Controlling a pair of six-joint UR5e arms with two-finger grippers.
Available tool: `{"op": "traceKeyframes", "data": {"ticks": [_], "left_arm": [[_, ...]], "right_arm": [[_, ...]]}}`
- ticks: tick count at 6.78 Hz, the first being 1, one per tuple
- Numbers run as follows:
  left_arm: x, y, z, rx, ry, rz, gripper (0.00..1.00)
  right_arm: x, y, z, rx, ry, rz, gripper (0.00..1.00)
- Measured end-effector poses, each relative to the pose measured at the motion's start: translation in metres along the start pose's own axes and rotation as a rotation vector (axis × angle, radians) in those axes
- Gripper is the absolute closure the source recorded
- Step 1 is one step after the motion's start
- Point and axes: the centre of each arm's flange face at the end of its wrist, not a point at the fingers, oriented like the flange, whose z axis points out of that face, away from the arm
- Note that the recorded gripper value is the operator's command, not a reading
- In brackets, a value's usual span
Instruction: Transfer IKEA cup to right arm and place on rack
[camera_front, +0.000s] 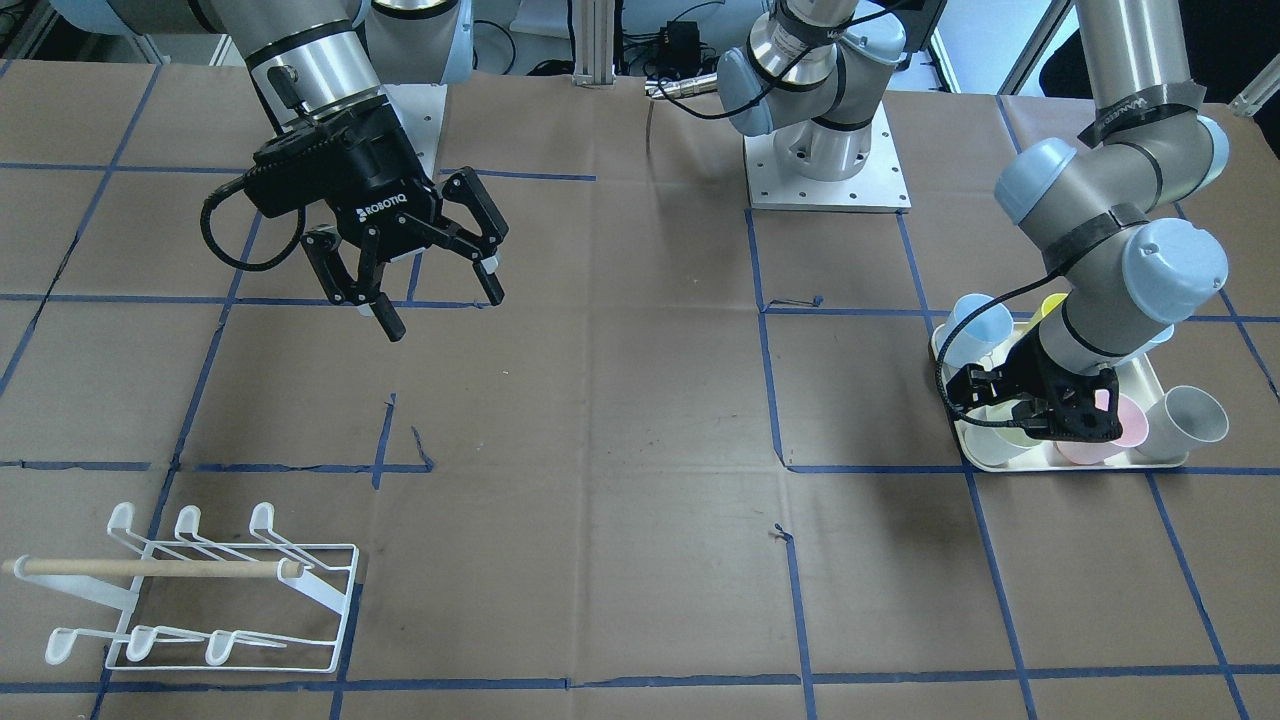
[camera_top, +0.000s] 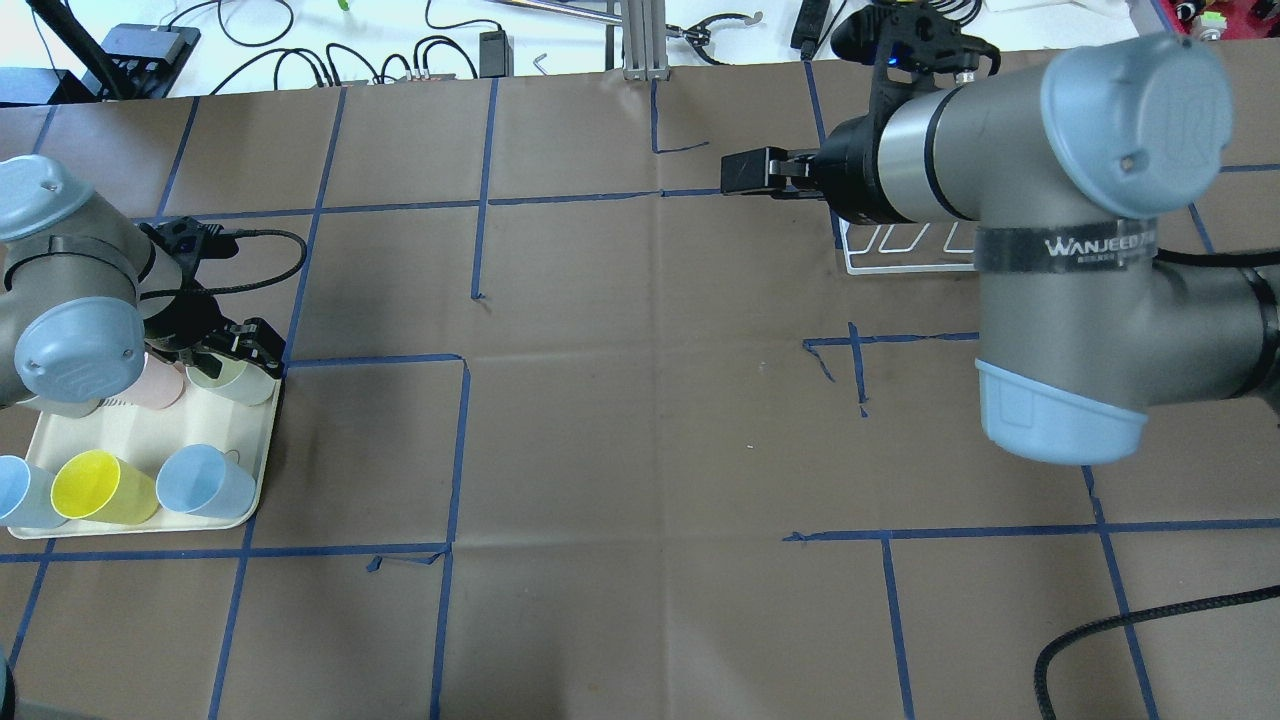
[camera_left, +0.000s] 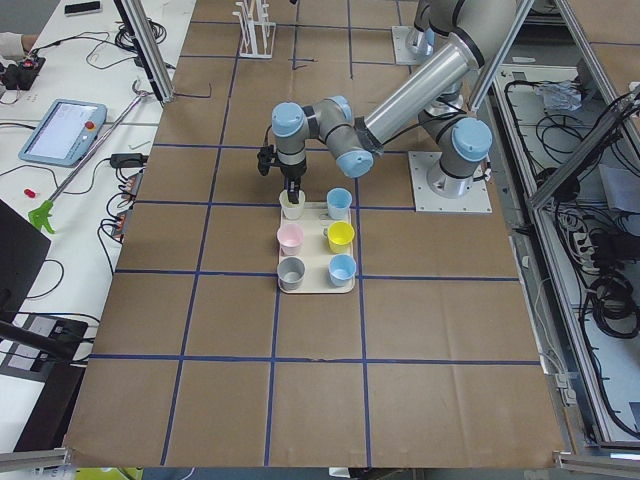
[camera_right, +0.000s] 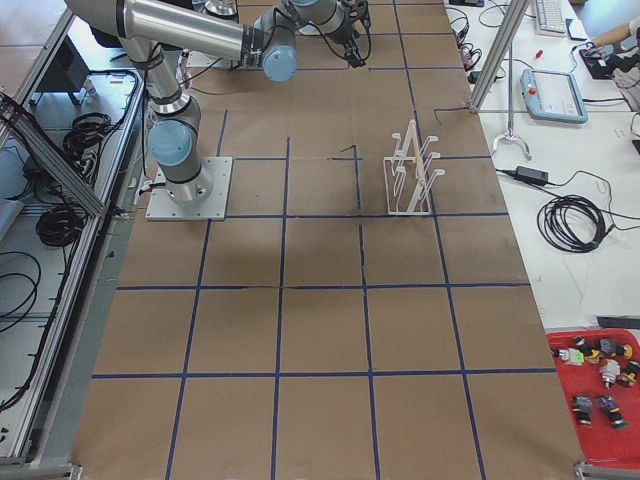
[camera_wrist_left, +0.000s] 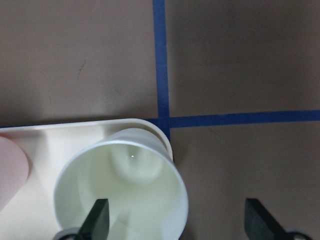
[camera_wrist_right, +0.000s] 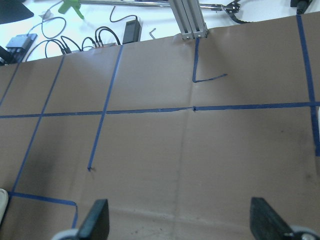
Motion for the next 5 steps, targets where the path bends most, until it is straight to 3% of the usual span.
{"op": "traceKeyframes", "data": {"ticks": [2, 5], "left_arm": [[-0.002, -0.001, -0.001, 0.003, -0.002, 0.003, 1.00], [-0.008, -0.009, -0.025, 0.045, -0.024, 0.013, 1.00]], "right_arm": [[-0.006, 0.020, 0.001, 0.099, -0.132, 0.178, 0.00], [-0.011, 0.034, -0.011, 0.202, -0.253, 0.536, 0.00]]}}
